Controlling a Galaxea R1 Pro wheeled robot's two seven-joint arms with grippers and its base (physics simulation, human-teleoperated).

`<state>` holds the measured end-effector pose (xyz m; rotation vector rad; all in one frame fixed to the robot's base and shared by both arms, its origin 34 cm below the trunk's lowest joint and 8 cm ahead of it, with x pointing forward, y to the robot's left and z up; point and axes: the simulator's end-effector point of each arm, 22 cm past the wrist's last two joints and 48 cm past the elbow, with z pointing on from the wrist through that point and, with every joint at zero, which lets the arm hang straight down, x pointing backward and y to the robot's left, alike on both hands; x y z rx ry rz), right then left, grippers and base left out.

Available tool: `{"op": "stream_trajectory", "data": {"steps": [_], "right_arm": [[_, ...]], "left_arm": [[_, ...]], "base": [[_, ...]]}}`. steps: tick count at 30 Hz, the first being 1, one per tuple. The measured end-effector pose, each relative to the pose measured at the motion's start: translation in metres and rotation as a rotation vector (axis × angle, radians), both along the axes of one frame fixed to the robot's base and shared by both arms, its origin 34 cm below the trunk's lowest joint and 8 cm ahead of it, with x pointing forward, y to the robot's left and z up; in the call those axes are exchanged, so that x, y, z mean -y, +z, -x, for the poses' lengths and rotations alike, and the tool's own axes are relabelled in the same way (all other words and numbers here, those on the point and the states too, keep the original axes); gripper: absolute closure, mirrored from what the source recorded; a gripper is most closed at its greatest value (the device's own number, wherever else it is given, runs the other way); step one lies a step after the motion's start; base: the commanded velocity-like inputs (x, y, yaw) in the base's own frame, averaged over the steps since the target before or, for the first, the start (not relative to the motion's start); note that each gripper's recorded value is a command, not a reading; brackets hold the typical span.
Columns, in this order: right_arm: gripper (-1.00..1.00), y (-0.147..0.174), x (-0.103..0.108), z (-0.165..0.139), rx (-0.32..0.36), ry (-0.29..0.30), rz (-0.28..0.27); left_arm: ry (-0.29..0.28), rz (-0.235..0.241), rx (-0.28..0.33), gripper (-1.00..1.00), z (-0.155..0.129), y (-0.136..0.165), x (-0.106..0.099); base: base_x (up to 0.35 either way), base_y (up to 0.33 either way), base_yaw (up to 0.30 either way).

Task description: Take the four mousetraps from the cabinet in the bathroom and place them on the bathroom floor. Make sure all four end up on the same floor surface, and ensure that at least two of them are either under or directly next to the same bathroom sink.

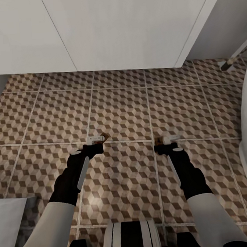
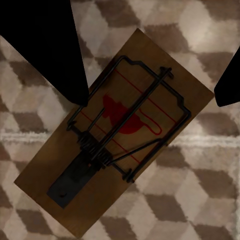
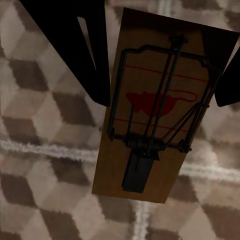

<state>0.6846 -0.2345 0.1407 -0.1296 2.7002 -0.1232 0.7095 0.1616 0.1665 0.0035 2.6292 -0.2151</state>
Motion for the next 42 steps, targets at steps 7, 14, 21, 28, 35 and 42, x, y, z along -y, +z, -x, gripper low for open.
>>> {"op": "stream_trajectory", "data": {"steps": [7,14,21,28,35,42], "right_arm": [[1.0,-0.008,0.0,0.004,-0.012,0.0,0.0],[1.0,-0.005,0.0,0.002,-0.005,0.0,0.0],[1.0,0.007,0.001,-0.01,0.031,-0.004,0.001],[1.0,0.002,0.003,-0.009,0.022,-0.009,0.003],[1.0,-0.01,0.004,-0.004,0.009,-0.011,0.003],[1.0,-0.018,0.005,-0.002,0.003,-0.014,0.004]], "left_arm": [[0.006,0.004,0.054,1.0,-0.02,0.027,-0.003],[-0.031,0.01,0.044,1.0,-0.025,0.058,0.008],[-0.048,0.01,0.021,1.0,-0.02,0.055,0.013],[-0.05,0.01,-0.013,1.0,-0.01,0.035,0.014],[-0.051,0.01,-0.048,1.0,0.0,0.014,0.014],[-0.051,0.011,-0.077,1.0,0.009,-0.005,0.014]], "base": [[0.0,0.0,0.0],[0.0,0.0,0.0],[0.0,0.0,0.0],[0.0,0.0,0.0],[0.0,0.0,0.0],[0.0,0.0,0.0]]}}
